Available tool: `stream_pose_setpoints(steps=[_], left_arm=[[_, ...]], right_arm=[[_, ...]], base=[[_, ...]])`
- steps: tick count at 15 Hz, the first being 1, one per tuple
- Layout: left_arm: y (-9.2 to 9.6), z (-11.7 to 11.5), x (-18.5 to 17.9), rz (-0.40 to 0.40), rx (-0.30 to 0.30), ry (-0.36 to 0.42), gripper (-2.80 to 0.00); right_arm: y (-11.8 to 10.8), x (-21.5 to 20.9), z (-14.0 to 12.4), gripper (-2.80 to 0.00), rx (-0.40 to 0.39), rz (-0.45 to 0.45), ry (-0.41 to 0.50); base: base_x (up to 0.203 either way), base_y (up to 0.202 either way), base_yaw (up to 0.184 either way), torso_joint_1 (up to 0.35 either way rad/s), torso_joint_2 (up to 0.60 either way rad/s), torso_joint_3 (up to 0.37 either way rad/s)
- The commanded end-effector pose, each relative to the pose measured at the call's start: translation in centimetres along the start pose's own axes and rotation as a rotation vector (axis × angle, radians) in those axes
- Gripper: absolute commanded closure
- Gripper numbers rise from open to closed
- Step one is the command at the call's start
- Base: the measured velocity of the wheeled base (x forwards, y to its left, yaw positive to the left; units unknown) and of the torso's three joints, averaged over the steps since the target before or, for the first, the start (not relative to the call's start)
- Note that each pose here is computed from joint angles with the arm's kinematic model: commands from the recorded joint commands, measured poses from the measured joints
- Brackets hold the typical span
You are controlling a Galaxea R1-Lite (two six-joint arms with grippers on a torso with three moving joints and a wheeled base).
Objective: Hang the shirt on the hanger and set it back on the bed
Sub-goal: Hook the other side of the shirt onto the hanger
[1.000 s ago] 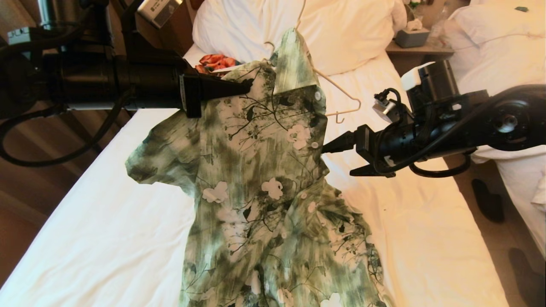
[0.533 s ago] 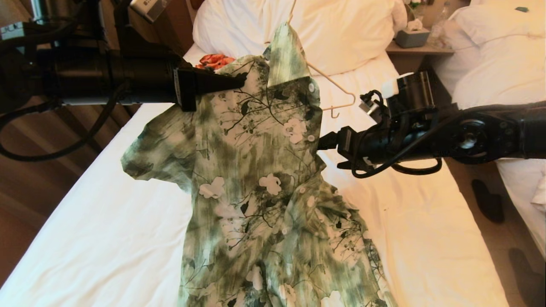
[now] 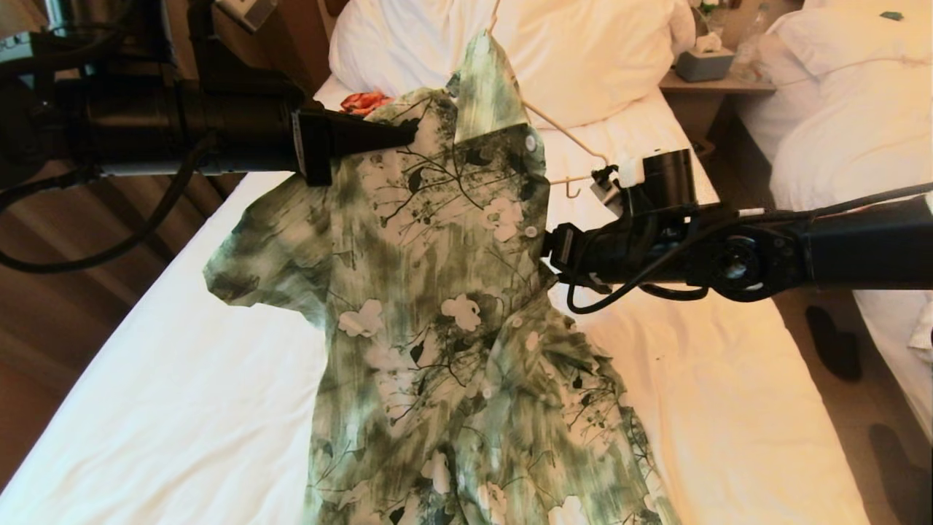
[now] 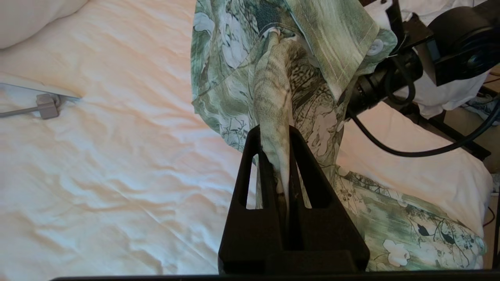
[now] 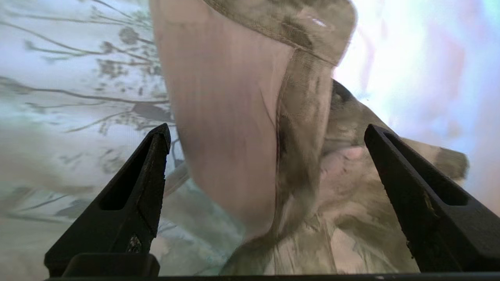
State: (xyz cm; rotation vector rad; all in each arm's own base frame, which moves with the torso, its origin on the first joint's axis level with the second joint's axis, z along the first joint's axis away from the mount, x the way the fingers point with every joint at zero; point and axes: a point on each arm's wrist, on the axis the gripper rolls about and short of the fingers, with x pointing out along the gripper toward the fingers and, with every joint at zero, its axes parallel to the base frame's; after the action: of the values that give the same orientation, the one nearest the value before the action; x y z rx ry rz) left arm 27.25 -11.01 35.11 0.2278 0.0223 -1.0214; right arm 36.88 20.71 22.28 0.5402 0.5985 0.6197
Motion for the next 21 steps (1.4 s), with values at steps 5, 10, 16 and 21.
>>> stream_pose_setpoints(steps=[5,10,16,21], left_arm=[[-0.2,0.2,-0.2,-0.004,0.006,-0.006,0.0],[-0.1,0.2,-0.4,0.003,0.005,-0.005,0.0],[1.0,-0.6,-0.5,0.03,-0.012,0.015,0.0],[1.2,-1.4,-0.4,0.035,-0.029,0.036,0.0]], right_arm=[[-0.5,2.9,-0.1,0.0,-0.007,-0.031,-0.025],[-0.3,3.0,0.3,0.0,-0.011,-0.026,-0.043],[-1.9,0.5,1.2,0.0,0.018,-0.162,-0.117],[-2.7,-0.5,2.2,0.0,0.03,-0.182,-0.145]], base=[[0.0,0.0,0.0,0.0,0.0,0.0],[0.0,0.0,0.0,0.0,0.0,0.0],[0.0,0.0,0.0,0.0,0.0,0.0],[0.0,0.0,0.0,0.0,0.0,0.0]])
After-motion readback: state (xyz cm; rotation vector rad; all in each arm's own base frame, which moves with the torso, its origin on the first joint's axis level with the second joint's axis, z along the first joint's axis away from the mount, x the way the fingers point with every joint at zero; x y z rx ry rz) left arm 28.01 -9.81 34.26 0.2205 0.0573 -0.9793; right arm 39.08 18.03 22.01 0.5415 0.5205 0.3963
